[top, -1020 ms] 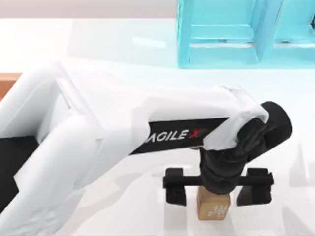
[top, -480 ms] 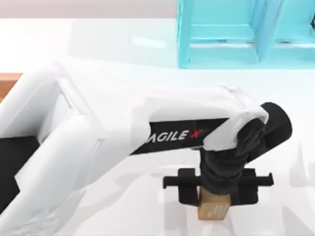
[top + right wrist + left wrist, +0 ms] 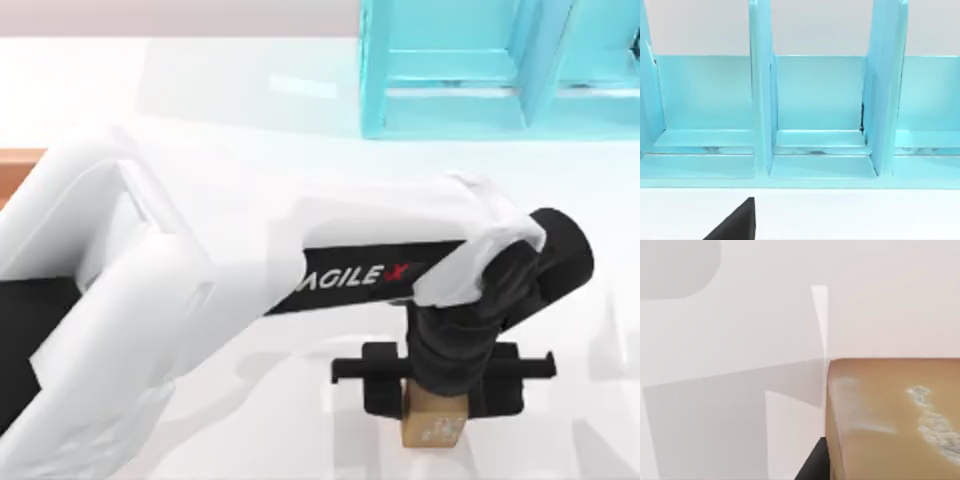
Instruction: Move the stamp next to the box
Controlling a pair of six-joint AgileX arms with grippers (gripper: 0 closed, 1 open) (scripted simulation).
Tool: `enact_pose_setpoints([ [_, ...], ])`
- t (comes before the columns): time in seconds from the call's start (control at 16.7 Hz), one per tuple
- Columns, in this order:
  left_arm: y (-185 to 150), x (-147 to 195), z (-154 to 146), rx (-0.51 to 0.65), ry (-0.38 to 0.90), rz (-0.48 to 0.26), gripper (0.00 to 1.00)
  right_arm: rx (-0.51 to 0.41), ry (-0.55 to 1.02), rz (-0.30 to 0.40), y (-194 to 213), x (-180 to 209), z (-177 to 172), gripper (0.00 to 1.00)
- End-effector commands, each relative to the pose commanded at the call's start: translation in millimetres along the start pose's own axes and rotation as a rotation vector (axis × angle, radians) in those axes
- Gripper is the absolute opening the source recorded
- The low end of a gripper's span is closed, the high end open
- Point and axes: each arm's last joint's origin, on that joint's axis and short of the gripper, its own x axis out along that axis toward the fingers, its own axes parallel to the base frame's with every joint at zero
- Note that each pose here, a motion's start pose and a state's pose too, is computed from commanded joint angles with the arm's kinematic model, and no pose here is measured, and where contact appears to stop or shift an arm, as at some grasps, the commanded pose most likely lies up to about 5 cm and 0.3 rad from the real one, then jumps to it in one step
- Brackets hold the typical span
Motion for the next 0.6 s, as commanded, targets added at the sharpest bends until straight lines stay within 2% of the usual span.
enact_pose_setpoints([
  [0.42,-0.3,-1.9,0.3,0.001,-0.002,-0.004,0.00,0.000,0.000,0.000,0.0,0.0,0.0,1.00],
  [0.6,-1.6,-15.1,0.9,0.000,-0.006,-0.010,0.00,0.000,0.000,0.000,0.0,0.0,0.0,1.00],
])
